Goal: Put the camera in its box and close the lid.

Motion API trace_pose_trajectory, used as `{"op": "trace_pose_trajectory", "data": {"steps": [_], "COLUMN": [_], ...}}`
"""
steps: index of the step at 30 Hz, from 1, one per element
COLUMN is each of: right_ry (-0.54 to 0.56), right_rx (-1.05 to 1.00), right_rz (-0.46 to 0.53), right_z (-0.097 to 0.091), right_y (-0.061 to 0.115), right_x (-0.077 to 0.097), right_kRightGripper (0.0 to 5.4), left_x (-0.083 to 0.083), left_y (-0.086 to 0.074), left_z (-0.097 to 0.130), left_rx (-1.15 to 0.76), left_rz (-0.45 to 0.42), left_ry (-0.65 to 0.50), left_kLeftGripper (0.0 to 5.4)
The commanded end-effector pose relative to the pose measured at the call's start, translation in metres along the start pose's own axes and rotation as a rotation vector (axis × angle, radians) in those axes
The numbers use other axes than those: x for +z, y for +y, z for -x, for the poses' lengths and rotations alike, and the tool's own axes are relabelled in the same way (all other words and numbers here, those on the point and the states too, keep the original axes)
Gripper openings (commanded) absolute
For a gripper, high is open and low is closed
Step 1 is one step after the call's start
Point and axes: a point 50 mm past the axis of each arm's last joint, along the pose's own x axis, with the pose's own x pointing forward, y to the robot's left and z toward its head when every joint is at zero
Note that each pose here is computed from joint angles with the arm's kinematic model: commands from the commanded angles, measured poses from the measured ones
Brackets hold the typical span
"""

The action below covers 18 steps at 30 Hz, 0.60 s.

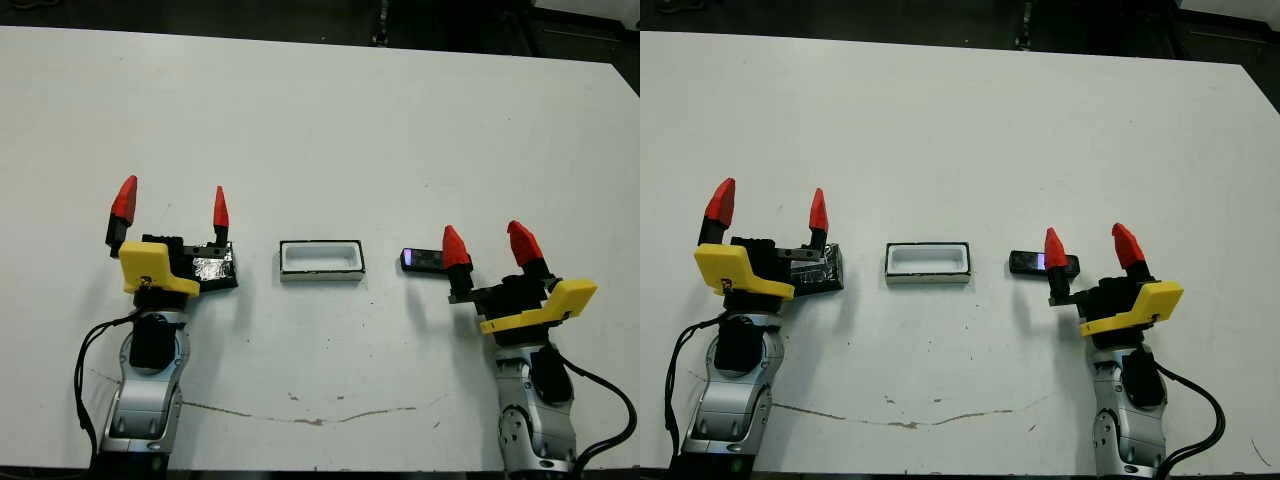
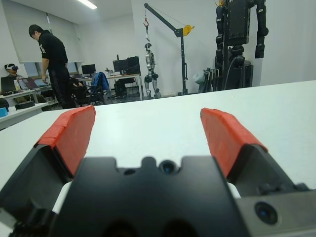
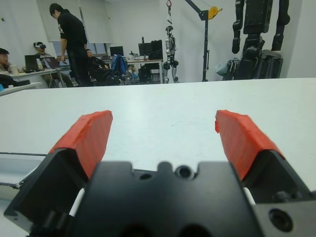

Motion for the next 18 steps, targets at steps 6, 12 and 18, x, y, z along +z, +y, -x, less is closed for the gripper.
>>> {"op": "trace_pose_trajectory", "data": {"steps": [6, 12, 18], "right_ry": [0.025, 0.03, 0.024], "right_rx": [0.001, 0.018, 0.077], "right_rz": [0.006, -0.002, 0.063], "right_z": [0.003, 0.002, -0.007], "right_y": [-0.004, -0.005, -0.017], "right_x": [-0.002, -0.002, 0.007], "right_kRightGripper": [5.4, 5.4, 5.4], "left_x": [-0.007, -0.007, -0.006], "left_y": [0.001, -0.001, -0.001], "left_z": [0.004, 0.005, 0.006], "left_rx": [0.005, 0.001, 0.002], "left_rz": [-0.003, -0.003, -0.003], "left_ry": [0.037, 0.03, 0.034], "left_kLeftGripper": [5.4, 5.4, 5.4]}}
